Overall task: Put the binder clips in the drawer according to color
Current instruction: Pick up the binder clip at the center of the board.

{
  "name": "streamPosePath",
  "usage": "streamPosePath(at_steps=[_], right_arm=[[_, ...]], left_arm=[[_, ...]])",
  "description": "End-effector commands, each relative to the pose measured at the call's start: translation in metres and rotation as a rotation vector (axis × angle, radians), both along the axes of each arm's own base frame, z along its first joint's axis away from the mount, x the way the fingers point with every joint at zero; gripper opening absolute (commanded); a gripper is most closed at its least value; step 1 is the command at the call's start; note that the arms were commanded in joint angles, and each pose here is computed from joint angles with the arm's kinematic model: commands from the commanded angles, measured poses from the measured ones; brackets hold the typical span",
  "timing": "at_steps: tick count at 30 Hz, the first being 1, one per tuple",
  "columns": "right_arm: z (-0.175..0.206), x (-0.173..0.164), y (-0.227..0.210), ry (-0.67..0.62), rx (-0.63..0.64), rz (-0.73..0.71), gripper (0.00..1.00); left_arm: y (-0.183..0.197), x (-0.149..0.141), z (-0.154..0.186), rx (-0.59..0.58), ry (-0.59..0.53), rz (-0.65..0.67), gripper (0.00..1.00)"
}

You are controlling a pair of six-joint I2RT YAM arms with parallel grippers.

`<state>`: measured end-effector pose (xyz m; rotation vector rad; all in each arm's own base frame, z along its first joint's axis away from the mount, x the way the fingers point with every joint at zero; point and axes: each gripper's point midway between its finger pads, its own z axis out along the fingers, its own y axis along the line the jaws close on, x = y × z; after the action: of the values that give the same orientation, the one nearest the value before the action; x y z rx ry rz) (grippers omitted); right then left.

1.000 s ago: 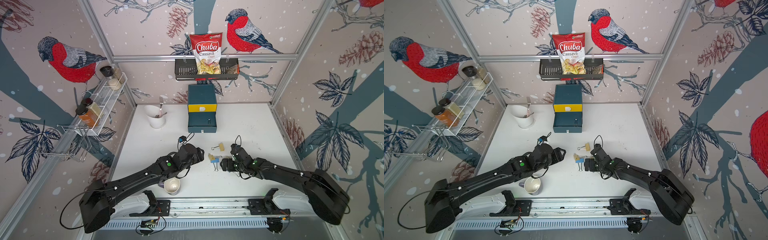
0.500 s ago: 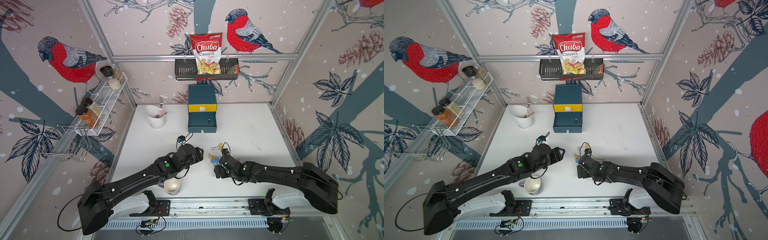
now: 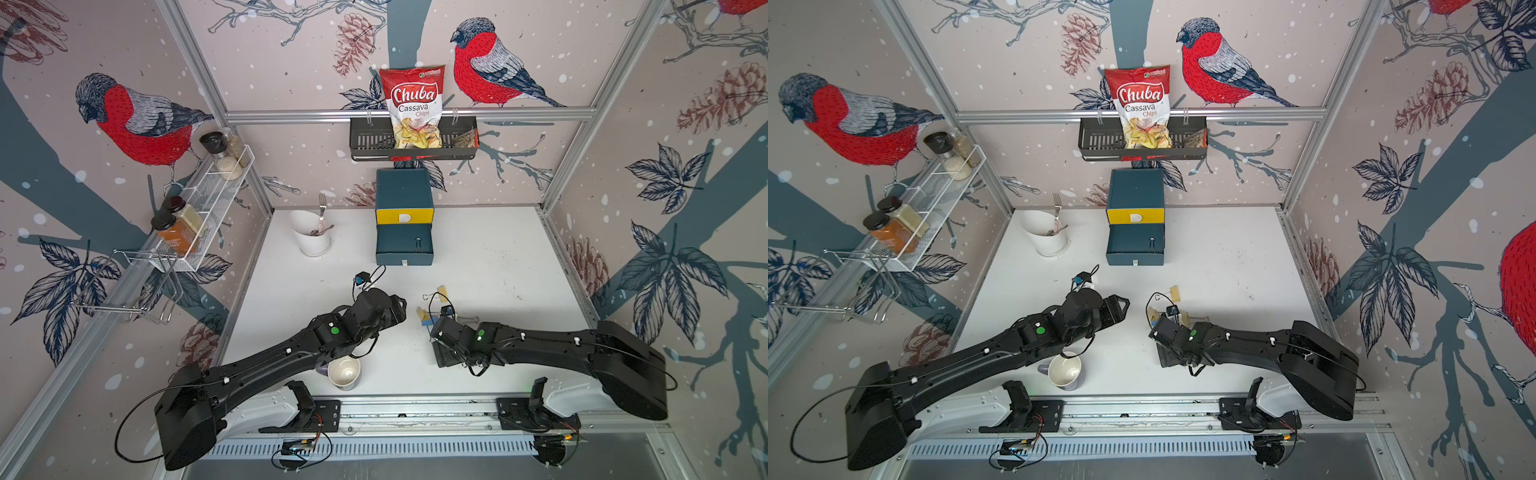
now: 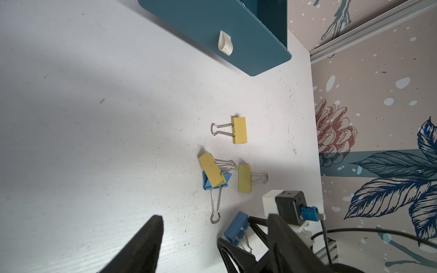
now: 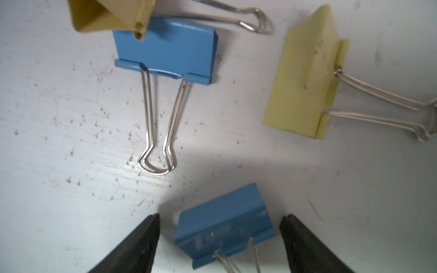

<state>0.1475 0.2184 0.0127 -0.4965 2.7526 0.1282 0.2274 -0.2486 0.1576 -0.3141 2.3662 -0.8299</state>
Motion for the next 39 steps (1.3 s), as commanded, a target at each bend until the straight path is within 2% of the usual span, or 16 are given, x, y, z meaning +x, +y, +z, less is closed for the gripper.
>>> streamPosePath(at_steps=[1,3,6,16,20,22,27,39], right_arm=[[-0.013,-0.011,-0.018,0.065,-0.093,0.009,0.85],[-0.015,-0.008,-0.016,0.066,-0.103,0.014,0.84],[-0.017,-0.008,-0.016,0.076,-0.122,0.026,0.77],[-0.012,-0.015,-0.020,0.085,-0.145,0.032,0.75],[-0.014,-0.019,-0.023,0.094,-0.170,0.031,0.67],[-0.016,-0.020,-0.024,0.098,-0.181,0.026,0.67],[-0.018,-0.020,-0.023,0.092,-0.175,0.013,0.66],[-0.008,-0.004,-0.020,0.053,-0.124,-0.038,0.52]], left_arm=[[-0.003,0.001,0.003,-0.013,-0.011,-0.005,0.73],[-0.004,0.001,0.003,-0.015,-0.010,-0.007,0.73],[-0.003,0.001,0.004,-0.015,-0.011,-0.006,0.73],[-0.004,0.001,0.004,-0.021,-0.014,-0.010,0.73],[-0.004,0.001,0.004,-0.023,-0.014,-0.009,0.73],[-0.004,0.000,0.004,-0.024,-0.012,-0.009,0.73],[-0.005,0.001,0.004,-0.024,-0.014,-0.009,0.73],[-0.007,0.001,0.001,-0.025,-0.007,-0.016,0.73]])
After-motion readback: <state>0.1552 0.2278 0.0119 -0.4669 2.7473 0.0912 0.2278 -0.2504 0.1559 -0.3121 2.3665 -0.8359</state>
